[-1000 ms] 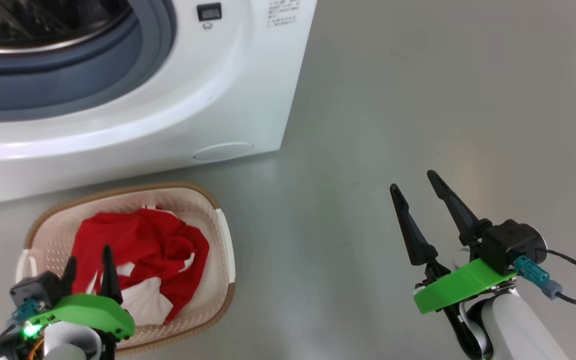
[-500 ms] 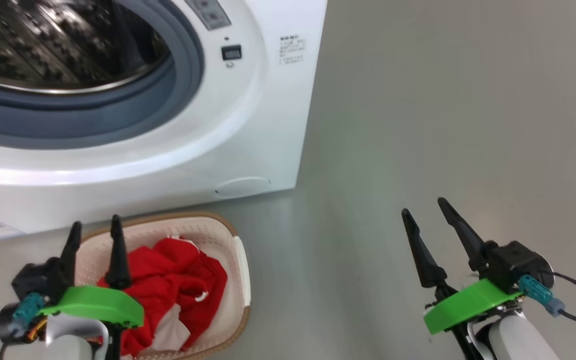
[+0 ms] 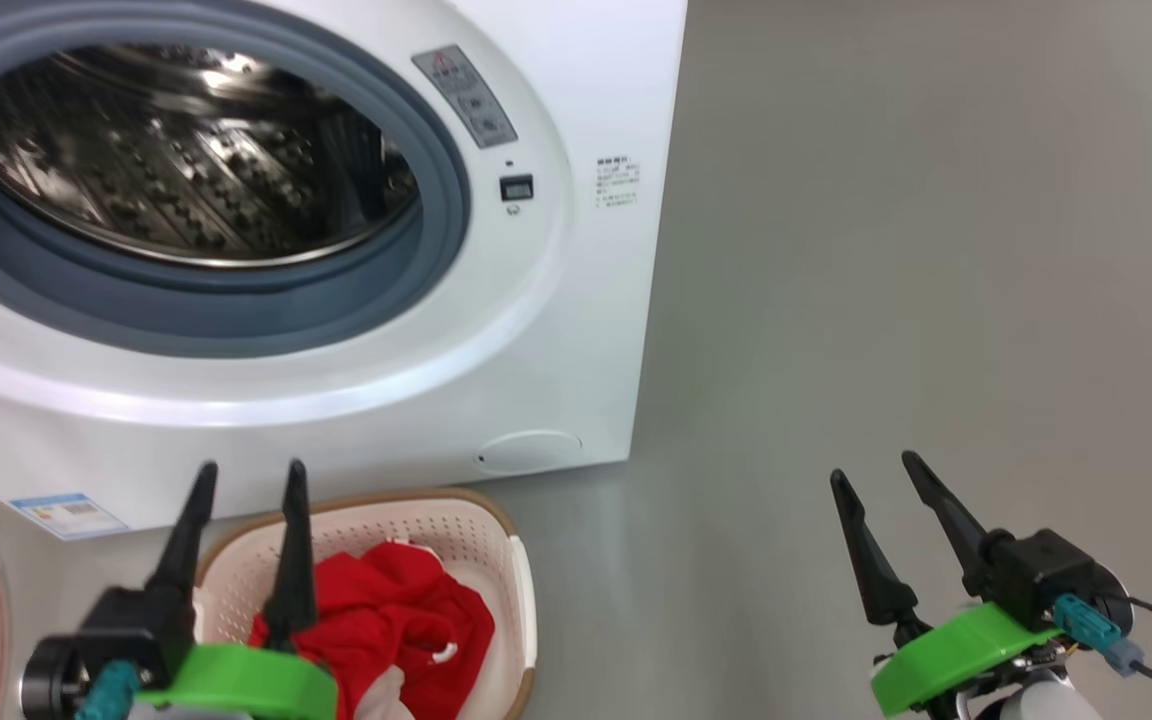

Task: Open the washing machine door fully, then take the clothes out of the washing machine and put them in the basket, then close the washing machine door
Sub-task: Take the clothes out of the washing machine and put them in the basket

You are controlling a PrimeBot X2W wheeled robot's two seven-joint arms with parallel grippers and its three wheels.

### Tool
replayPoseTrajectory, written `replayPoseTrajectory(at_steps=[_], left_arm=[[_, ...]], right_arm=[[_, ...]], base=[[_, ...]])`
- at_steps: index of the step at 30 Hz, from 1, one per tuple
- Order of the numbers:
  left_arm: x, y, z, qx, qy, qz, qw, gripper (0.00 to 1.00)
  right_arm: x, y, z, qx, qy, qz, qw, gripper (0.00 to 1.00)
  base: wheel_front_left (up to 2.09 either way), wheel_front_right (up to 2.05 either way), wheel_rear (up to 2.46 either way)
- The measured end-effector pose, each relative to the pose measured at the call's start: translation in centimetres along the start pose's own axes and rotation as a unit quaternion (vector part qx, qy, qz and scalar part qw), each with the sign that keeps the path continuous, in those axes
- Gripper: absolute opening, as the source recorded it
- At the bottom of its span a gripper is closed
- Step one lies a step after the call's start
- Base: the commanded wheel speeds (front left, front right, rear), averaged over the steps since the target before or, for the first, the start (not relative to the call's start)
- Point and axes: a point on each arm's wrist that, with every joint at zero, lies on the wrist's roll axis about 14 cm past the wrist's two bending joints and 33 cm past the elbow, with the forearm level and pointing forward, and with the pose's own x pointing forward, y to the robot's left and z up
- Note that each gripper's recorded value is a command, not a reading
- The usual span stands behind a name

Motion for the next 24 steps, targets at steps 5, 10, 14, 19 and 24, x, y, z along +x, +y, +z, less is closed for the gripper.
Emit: replayPoseTrajectory(at_steps=[5, 10, 14, 19, 24], left_arm=[[-2.5, -0.1, 0.8, 0.014, 0.009, 0.001, 1.000, 1.00], [-4.6, 0.2, 0.9, 0.017, 0.019, 0.010, 1.000, 1.00], [-6.1, 0.2, 0.7, 0.019, 0.029, 0.017, 0.999, 1.00], [-7.3, 0.3, 0.6, 0.020, 0.035, 0.024, 0.999, 1.00], [-8.2, 0.3, 0.4, 0.019, 0.041, 0.027, 0.999, 1.00]], right_arm=[[-0.9, 0.2, 0.5, 0.001, -0.006, 0.002, 1.000, 1.00], [-1.5, 0.3, 0.8, -0.003, -0.008, 0.003, 1.000, 1.00], [-1.9, 0.5, 1.0, -0.004, -0.010, 0.005, 1.000, 1.00], [-2.2, 0.8, 1.5, -0.007, -0.015, 0.009, 1.000, 1.00], [-2.7, 0.9, 2.0, -0.008, -0.021, 0.011, 1.000, 1.00]], base=[[0.00, 0.00, 0.00], [0.00, 0.00, 0.00], [0.00, 0.00, 0.00], [0.00, 0.00, 0.00], [0.00, 0.00, 0.00]])
